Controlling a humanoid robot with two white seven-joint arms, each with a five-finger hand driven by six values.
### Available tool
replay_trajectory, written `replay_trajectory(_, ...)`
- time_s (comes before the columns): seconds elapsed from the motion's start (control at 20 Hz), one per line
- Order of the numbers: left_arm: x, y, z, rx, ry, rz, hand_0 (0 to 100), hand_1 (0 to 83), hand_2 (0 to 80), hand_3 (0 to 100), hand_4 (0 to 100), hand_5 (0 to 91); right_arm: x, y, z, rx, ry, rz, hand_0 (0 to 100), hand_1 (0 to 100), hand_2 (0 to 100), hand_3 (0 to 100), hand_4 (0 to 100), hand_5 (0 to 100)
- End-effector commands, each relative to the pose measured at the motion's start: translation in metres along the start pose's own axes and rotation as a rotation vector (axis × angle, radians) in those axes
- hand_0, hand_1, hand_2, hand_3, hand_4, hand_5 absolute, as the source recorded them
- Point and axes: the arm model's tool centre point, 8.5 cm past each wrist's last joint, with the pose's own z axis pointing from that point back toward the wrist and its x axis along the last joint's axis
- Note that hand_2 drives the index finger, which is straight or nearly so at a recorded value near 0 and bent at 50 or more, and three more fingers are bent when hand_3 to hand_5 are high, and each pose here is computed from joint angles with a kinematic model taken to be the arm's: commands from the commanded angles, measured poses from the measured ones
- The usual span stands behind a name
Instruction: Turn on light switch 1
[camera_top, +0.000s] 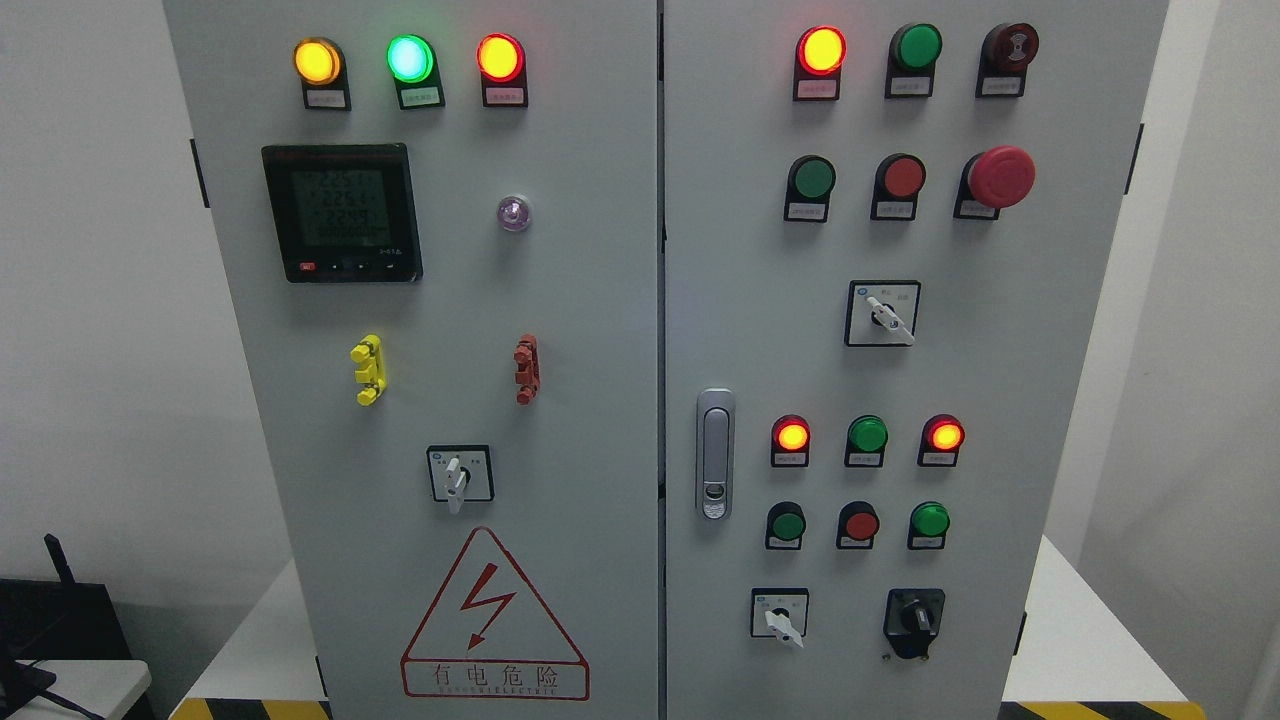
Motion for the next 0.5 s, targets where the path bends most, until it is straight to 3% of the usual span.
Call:
replay_trajectory(0.0,0.059,-0.066,-0.036,-0.15,-0.196,0.027,4,2.0,38.7,73,78,76.7,-0.001,0.0,0.0,0.0,0.001,-0.008,12,39,0,0,0,0)
replay_trajectory(0.15,0.064,-0.078,-0.045,-0.138,-0.21,0.025,4,2.6,38.9,73,79,77.5,-0.001,0.001,0.0,0.002,0.001,-0.008,12,39,0,0,0,0)
replay_trajectory(0.45,0.074,-0.119,-0.064,-0.122,-0.206,0.131,3,1.7,39.7,74,79,78.5,-0.001,0.0,0.0,0.0,0.001,-0.008,12,39,0,0,0,0)
